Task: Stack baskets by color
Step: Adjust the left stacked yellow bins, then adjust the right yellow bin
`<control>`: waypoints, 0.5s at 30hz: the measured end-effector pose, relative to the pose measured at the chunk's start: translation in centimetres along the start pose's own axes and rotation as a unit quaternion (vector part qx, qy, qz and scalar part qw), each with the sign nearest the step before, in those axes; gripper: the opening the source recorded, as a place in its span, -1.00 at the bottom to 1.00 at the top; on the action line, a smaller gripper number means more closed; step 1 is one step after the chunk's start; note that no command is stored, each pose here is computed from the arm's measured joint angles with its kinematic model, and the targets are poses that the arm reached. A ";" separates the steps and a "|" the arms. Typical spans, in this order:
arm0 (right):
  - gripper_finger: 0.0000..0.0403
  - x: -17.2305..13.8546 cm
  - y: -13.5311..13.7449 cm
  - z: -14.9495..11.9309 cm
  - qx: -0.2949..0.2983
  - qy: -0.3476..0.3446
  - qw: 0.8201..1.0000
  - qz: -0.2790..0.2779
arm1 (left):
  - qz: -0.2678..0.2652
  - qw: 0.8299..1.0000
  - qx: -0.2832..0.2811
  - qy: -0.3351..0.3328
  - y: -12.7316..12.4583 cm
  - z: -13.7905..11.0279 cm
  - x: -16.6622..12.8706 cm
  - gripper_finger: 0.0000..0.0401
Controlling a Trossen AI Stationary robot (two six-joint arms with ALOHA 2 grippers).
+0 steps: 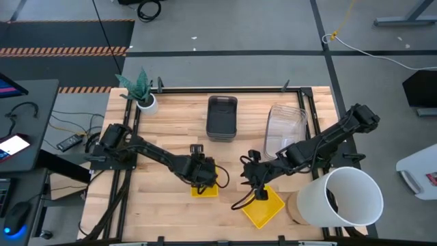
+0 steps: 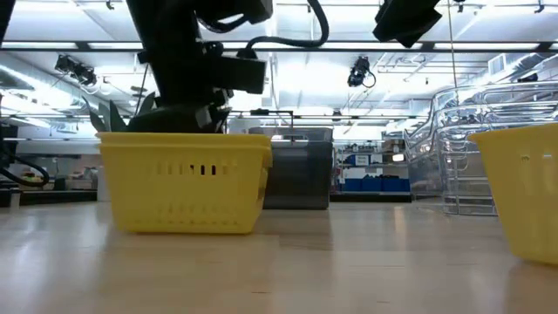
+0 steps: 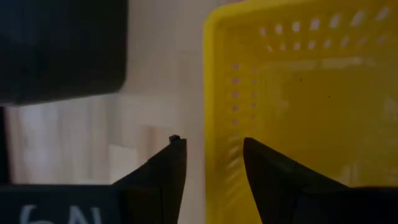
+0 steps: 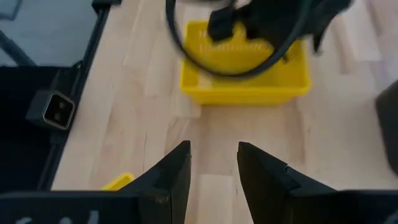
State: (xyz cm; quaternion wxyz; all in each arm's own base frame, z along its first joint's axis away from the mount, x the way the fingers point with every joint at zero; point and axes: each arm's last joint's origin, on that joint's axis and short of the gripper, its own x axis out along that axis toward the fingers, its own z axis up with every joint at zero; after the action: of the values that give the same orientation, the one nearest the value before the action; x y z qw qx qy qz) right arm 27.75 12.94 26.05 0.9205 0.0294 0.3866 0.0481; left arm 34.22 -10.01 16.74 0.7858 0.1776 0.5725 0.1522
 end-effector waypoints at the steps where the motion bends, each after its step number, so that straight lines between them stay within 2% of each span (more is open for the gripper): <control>1: -0.32 0.1 0.1 -0.2 -0.002 0.009 1.000 0.003 | -0.001 1.000 0.004 -0.003 0.2 0.0 -0.3 -0.18; 10: -0.36 2.0 1.8 -0.1 -0.027 0.087 0.995 0.028 | -0.016 0.998 0.011 -0.056 1.6 -0.2 -4.4 -0.18; 15: -0.37 4.2 2.5 -0.8 -0.048 0.153 0.986 0.055 | -0.029 0.994 0.024 -0.098 1.1 -1.8 -5.6 -0.18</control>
State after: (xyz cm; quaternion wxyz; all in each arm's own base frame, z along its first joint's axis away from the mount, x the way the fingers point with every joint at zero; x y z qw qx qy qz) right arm 29.89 15.88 22.72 0.8469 -0.0013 0.5178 0.1212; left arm 30.81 -11.36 21.43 0.8378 0.1941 0.5009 0.0975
